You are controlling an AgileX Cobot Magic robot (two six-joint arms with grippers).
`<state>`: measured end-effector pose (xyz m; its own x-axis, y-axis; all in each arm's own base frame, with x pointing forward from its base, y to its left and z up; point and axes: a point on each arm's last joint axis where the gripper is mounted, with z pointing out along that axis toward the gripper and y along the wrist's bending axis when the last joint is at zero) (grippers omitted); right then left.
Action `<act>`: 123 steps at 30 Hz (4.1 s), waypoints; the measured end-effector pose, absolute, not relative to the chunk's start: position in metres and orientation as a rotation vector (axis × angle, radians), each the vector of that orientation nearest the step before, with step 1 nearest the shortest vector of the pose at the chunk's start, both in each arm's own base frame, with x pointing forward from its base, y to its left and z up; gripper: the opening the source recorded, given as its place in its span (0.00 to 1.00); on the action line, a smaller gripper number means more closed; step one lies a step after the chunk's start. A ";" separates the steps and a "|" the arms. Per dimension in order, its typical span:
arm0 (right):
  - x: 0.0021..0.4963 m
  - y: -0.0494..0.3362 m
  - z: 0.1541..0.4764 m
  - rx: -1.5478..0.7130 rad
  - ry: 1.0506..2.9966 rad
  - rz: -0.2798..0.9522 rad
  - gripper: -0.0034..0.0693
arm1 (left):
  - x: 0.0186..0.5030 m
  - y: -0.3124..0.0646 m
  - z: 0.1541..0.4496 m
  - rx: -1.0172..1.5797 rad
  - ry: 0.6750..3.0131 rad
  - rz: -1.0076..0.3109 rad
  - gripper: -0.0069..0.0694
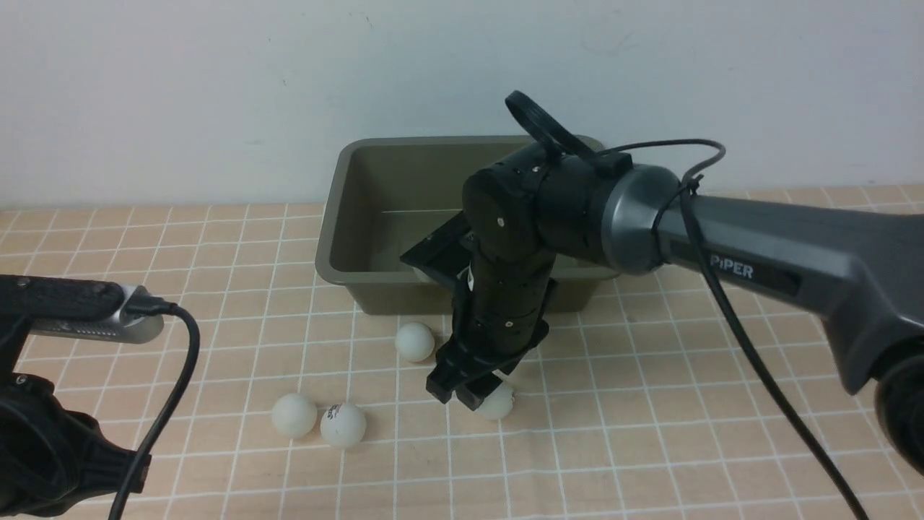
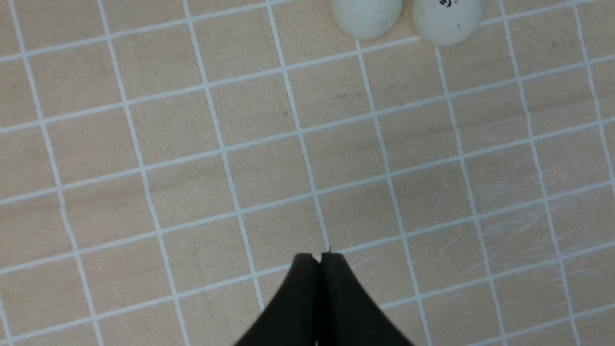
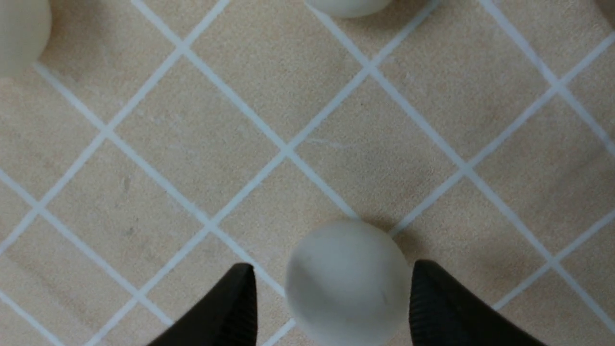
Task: Put the table tennis balls into the box on the light coffee tablecloth.
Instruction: 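Reach for and grasp a ping pong ball on the table, then release the ping pong ball into the bin and lift the gripper away, then reach for and grasp a ping pong ball on the table beside the basket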
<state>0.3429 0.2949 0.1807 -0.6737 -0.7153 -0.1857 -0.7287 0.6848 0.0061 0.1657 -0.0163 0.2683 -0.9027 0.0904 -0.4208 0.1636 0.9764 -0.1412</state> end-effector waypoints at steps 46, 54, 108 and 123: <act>0.448 0.245 0.270 -0.868 2.460 0.114 0.55 | 0.166 -0.016 0.268 0.182 2.700 -0.241 0.00; 0.470 0.225 0.233 -0.817 2.546 0.238 0.55 | 0.166 -0.016 0.268 0.180 2.700 -0.245 0.00; 0.176 0.070 0.488 -0.649 2.119 0.072 0.02 | 0.212 -0.073 0.272 0.634 2.399 -0.545 0.14; 0.163 0.064 0.456 -0.675 2.205 0.057 0.02 | 0.235 -0.070 0.269 0.311 2.637 -0.098 0.15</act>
